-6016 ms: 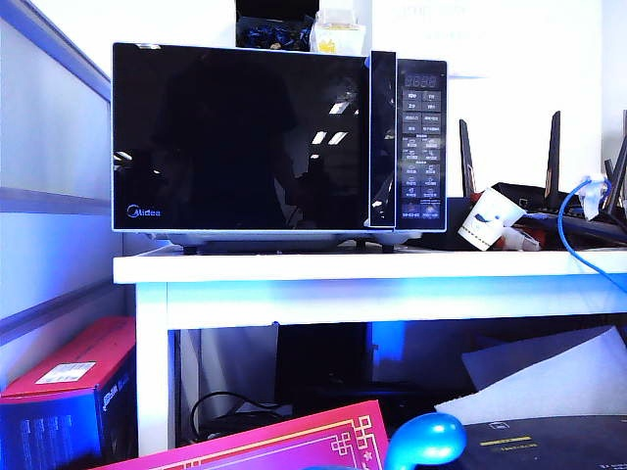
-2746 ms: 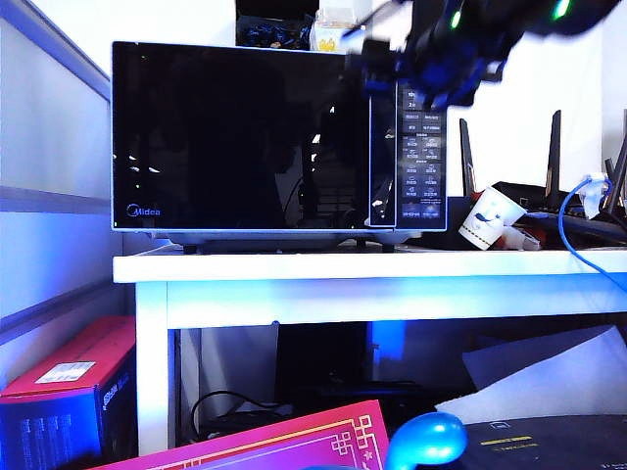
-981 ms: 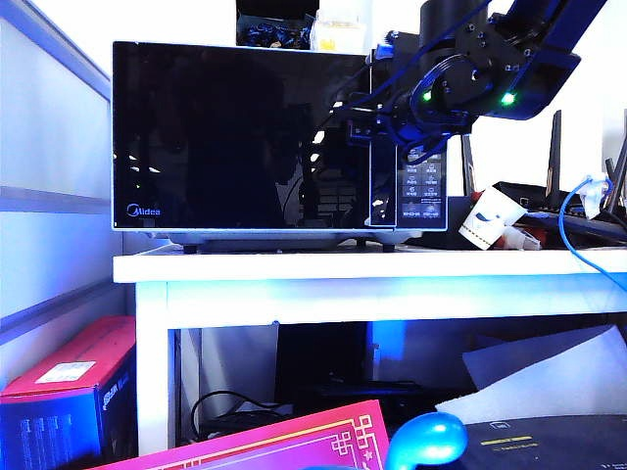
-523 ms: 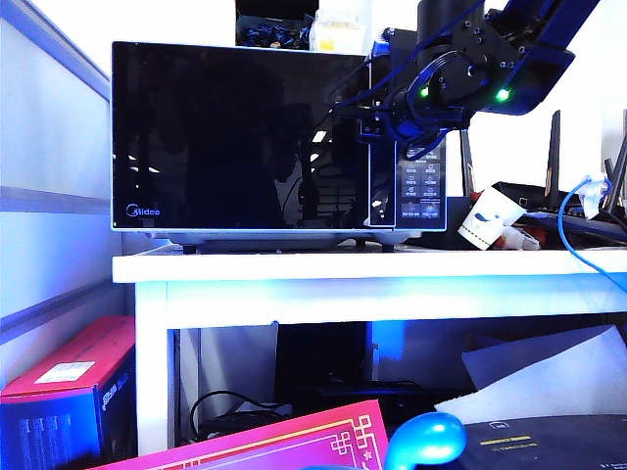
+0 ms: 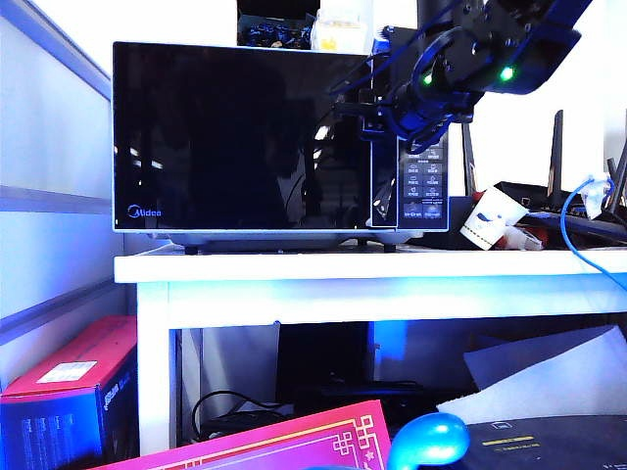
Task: Open the microwave door, place the box of snacks from the top of the microwave inside, then close the microwave door.
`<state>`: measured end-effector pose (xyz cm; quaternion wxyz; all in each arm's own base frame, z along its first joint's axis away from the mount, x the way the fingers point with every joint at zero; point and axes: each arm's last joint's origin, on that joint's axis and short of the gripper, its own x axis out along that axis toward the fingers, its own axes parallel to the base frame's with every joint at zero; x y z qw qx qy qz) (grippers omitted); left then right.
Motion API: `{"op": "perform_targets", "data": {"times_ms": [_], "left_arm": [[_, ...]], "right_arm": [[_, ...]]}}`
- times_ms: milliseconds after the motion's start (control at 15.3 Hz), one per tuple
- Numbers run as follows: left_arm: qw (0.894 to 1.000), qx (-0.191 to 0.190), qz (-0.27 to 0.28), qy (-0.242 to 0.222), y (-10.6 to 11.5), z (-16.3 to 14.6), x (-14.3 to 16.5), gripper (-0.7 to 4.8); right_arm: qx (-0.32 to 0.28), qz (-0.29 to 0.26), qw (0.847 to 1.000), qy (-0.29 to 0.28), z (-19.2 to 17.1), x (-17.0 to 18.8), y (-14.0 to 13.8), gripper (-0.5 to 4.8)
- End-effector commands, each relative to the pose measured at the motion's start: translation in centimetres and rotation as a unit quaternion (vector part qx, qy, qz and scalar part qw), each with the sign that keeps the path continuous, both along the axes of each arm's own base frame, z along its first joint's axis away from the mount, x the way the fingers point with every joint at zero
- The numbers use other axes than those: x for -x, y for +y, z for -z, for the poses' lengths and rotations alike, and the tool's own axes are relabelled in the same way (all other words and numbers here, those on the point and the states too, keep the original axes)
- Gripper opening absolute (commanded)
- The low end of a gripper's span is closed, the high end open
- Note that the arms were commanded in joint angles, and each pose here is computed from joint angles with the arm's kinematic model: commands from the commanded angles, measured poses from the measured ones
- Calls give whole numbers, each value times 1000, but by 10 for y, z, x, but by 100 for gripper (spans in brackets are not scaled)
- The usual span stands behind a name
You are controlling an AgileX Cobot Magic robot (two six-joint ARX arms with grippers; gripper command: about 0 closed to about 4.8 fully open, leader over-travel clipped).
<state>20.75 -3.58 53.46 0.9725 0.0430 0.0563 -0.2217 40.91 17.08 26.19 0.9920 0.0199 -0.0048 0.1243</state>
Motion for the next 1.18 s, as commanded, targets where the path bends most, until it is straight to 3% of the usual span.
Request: {"op": "perform_targets", "data": {"times_ms": [65,327,392,458,523,719,1177], "left_arm": [[1000,0,4,-8,0,-2,2,-6],[1000,0,3,-8,0,-2,2,-6],[1000,0,3,-8,0,-2,2,-6],[1000,0,3,-8,0,-2,2,-6],[1000,0,3,-8,0,-2,2,-6],[1000,-1,3,-8,0,-2,2,-6],[1000,-1,3,-8,0,-2,2,-6]], "right_arm": [[-8,2,1000,-2,-13,7,-1,116],[-5,-1,1000,3,-22,13,-3,117],[-6,-12,1000,2,-24,13,-2,138],[-6,-38,999,0,-25,15,-1,397],[-6,-49,999,0,-26,15,-1,479],[1,-55,998,13,-38,23,-4,479],[24,-33,999,-30,-79,44,-20,479]]}}
